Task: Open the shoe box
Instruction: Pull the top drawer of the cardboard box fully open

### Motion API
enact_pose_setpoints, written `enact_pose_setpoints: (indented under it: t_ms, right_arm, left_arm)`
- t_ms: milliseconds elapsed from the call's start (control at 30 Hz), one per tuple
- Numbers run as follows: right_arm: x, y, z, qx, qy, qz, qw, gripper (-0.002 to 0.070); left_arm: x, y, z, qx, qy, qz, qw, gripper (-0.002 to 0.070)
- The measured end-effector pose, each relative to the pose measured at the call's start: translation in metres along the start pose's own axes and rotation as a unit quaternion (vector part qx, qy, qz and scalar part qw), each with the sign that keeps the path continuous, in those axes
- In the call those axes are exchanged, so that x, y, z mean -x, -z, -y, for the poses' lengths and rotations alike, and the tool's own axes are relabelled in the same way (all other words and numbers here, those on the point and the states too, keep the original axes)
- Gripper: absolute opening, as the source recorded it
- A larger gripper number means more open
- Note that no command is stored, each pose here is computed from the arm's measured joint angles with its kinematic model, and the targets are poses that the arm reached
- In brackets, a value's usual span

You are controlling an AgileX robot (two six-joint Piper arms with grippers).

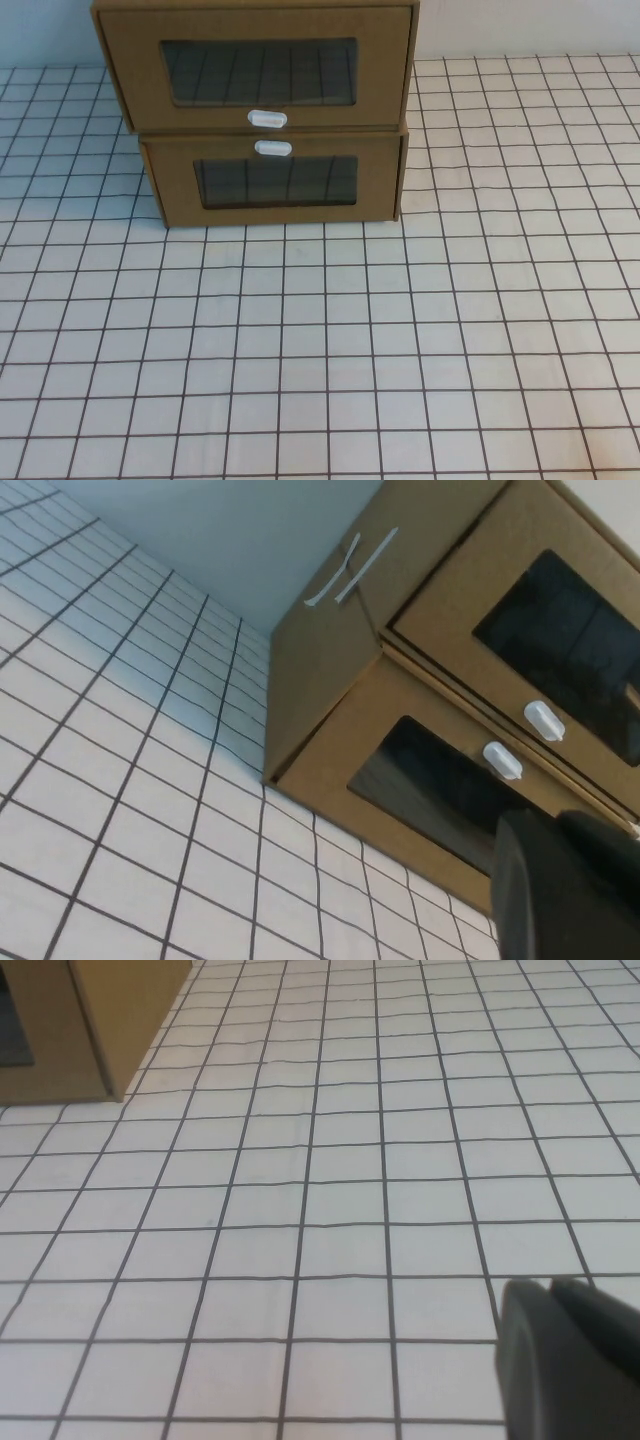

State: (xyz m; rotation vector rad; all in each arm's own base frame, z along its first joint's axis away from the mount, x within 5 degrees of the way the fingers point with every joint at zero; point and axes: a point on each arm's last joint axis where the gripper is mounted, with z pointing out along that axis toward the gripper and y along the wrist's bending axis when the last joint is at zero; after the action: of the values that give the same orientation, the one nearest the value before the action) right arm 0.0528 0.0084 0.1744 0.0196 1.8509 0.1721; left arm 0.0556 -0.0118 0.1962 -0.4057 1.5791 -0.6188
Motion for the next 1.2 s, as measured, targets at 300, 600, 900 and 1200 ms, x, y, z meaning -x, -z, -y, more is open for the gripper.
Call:
enact_pose_setpoints:
  t_ms: [300,600,900,1200]
  right_arm:
    - [0.0,0.0,0.0,0.0,0.0,0.0,1.0,-0.0013]
    - [0.0,0.0,0.0,0.0,0.0,0.0,1.0,-0.0013]
    - [0.0,0.0,0.0,0.0,0.0,0.0,1.0,-0.0014]
    - [0.0,0.0,0.0,0.0,0.0,0.0,1.0,-0.0013]
  left_arm:
    - [0.042,-0.007,0.05,-0.042,-0.077,-0.094,0.992,-0.0002]
    - [0.127,-0.093,0.127,-0.112,-0.223,-0.245,0.937,-0.0002]
    - [0.201,-0.204,0.182,-0.195,-0.288,-0.25,0.904,-0.0002]
    - [0.206,-0.284,0.2,-0.234,-0.316,-0.259,0.882,-0.0002]
